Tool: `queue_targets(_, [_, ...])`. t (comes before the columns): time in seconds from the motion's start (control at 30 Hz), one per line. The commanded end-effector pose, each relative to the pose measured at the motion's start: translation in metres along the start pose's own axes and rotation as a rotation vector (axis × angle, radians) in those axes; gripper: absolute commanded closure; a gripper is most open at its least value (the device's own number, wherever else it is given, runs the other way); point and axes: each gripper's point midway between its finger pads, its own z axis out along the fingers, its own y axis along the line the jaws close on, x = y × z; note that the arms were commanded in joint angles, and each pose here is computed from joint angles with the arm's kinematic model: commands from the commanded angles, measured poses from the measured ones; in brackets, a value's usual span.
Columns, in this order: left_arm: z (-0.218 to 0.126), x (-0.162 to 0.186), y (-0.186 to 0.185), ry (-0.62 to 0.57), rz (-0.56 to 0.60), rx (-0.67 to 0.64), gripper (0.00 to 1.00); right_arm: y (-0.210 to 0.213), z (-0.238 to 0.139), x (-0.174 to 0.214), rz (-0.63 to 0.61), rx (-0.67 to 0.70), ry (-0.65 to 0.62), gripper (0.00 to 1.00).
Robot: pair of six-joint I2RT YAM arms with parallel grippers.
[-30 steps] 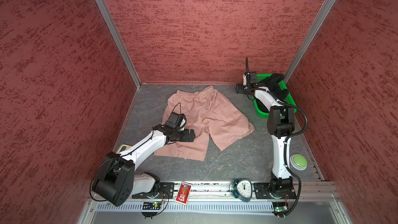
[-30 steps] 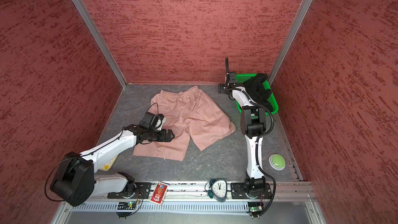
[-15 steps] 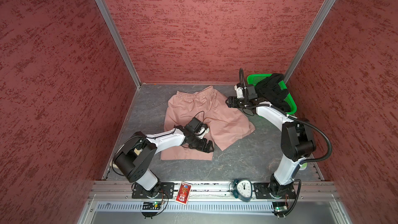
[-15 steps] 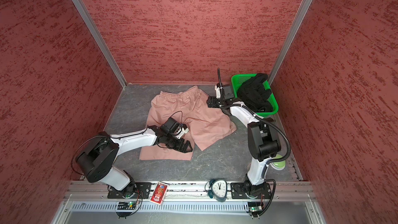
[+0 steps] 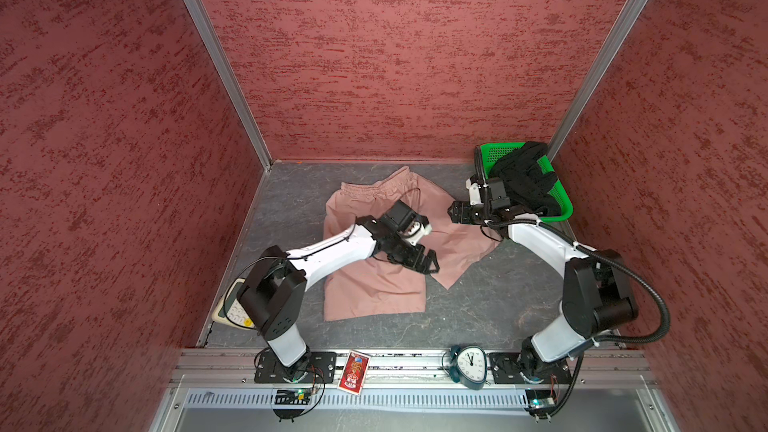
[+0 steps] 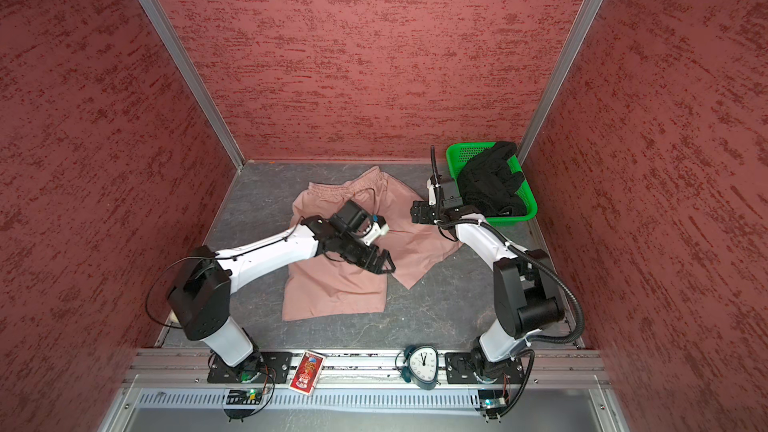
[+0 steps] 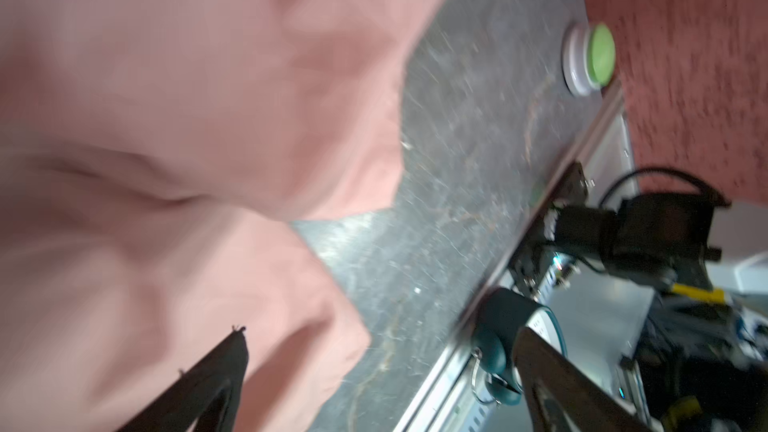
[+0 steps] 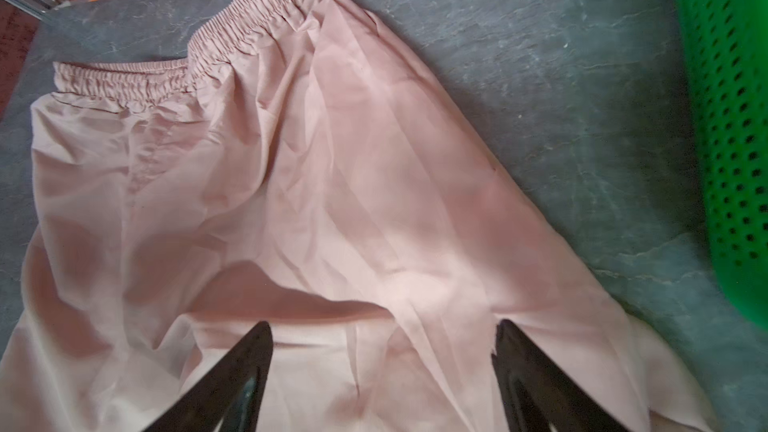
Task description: Fold and stack the shorts
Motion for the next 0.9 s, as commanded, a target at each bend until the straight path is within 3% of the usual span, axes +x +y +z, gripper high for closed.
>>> queue_targets(0.0, [-0.047,-0.036,0.075,-0.096,-0.029,-0.236,0.01,0.019,-0.002,0.009,-0.017,-0.066,-0.002,0.17])
queue_targets(0.17, [-0.073,-0.133,0.133,-0.31,0.102,-0.322,0.01,0.059,-0.004,0.049,-0.005,-0.223,0.043,0.27])
queue_targets(0.37, [-0.053,-0.199,0.177,-0.381,0.117,-0.246,0.01,0.081,-0.011,0.093,0.004,-0.272,0.071,0.28])
queue_targets(0.47, [-0.03,-0.211,0.209,-0.362,0.093,-0.259,0.01,0.083,-0.017,0.109,-0.004,-0.249,0.092,0.27])
queue_targets(0.57, [-0.017,-0.213,0.247,-0.332,0.0,-0.303,0.01,0.079,-0.022,0.117,0.021,-0.24,0.096,0.26])
queue_targets(0.7, [-0.014,-0.207,0.283,-0.337,-0.12,-0.314,0.01,0.067,-0.03,0.113,0.029,-0.178,0.059,0.24])
queue_targets(0.87, [-0.016,-0.191,0.311,-0.314,-0.19,-0.359,0.01,0.068,-0.023,0.114,0.056,-0.176,0.086,0.22])
